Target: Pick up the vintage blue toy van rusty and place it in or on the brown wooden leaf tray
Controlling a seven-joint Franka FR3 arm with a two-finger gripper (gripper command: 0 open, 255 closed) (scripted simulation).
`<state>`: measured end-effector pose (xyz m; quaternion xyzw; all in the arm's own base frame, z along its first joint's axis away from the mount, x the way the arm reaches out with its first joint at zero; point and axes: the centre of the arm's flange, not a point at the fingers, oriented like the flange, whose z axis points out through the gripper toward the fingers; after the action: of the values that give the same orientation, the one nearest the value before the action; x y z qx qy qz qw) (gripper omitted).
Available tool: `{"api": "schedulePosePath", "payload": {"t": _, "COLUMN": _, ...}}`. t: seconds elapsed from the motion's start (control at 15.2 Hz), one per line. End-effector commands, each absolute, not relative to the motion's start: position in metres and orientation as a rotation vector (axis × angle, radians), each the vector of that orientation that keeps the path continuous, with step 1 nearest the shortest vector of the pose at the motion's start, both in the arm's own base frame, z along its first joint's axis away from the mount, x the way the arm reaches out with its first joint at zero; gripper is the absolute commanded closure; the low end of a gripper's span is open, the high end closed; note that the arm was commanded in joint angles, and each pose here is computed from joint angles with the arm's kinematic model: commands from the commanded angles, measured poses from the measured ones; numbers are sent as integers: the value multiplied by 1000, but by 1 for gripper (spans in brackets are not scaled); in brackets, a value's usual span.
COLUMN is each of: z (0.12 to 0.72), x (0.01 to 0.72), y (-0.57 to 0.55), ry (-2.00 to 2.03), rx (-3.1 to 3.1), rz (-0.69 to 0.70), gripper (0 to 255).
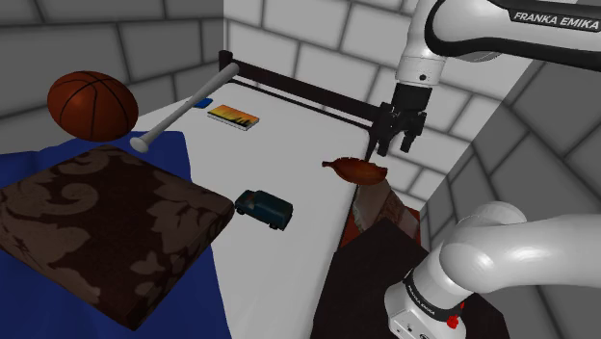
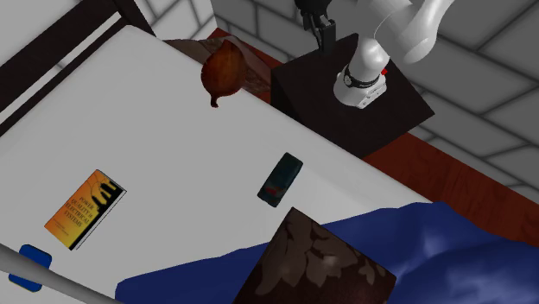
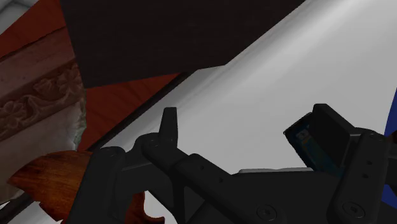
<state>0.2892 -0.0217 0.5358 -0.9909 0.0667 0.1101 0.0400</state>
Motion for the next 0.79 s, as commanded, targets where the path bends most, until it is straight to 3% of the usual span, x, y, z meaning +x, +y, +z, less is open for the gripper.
{"api": "schedulePosePath", "payload": {"t": 0.0, "z": 536, "x": 289, "y": -22, "ry": 204, "rx": -3036, "rz": 337, "gripper": 0}}
{"api": "schedulePosePath", "payload": {"t": 0.73, "z": 463, "x": 389, "y": 67, "ry": 170, "rx": -3097, "rz": 360, "gripper": 0}}
